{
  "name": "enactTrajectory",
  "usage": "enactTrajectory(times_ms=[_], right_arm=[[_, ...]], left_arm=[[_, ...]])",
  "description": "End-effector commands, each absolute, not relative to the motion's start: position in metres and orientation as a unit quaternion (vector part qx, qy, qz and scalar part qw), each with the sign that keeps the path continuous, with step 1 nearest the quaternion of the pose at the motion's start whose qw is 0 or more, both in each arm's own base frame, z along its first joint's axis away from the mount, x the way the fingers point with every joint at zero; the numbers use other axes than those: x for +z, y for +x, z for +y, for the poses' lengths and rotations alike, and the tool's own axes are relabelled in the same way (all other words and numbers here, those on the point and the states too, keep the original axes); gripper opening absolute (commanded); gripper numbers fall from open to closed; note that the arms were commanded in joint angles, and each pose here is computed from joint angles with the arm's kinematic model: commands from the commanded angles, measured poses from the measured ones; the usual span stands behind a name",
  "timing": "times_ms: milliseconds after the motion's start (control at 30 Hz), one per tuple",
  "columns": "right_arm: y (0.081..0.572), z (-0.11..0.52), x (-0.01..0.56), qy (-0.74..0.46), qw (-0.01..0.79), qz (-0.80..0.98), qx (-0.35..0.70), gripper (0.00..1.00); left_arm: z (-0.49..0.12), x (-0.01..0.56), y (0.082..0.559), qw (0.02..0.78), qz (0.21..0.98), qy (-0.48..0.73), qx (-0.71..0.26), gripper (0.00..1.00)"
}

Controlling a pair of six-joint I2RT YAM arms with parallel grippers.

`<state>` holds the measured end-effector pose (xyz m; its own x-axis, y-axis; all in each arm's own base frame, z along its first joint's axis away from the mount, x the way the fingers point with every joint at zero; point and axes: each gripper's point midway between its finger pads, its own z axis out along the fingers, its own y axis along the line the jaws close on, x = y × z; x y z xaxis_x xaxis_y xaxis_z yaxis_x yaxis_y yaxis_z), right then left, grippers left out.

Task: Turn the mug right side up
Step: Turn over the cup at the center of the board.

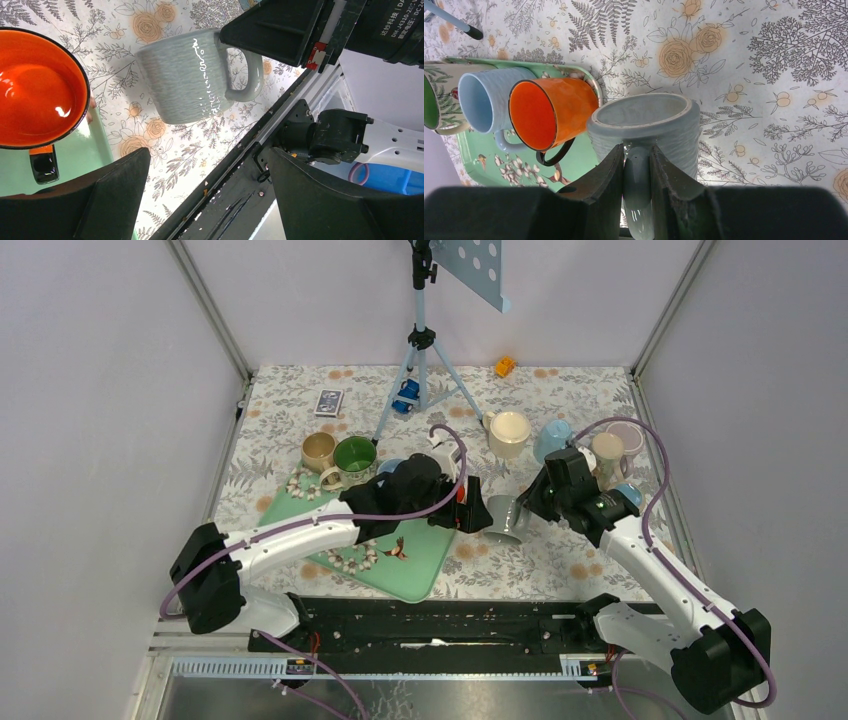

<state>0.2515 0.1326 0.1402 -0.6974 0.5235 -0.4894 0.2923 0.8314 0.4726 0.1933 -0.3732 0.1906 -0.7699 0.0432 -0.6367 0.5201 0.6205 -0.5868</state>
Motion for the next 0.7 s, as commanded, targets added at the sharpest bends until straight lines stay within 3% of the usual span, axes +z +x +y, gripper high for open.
enactTrajectory(times_ms=[0, 400, 667], right_arm=[[0.269, 0.143, 0.177, 0.246, 0.356, 0.873, 0.226, 0.00], [0.264, 0.145, 0.171, 0.322, 0.304, 0.868, 0.226, 0.00], [0.260, 0.147, 0.174, 0.347, 0.282, 0.865, 0.226, 0.00]], left_arm=[[-0.379, 0.209, 0.204, 0.334, 0.833, 0.172, -0.407, 0.91], [-0.413, 0.214, 0.211, 0.440, 0.812, 0.207, -0.323, 0.86], [-0.452, 0.209, 0.195, 0.457, 0.792, 0.265, -0.305, 0.77]])
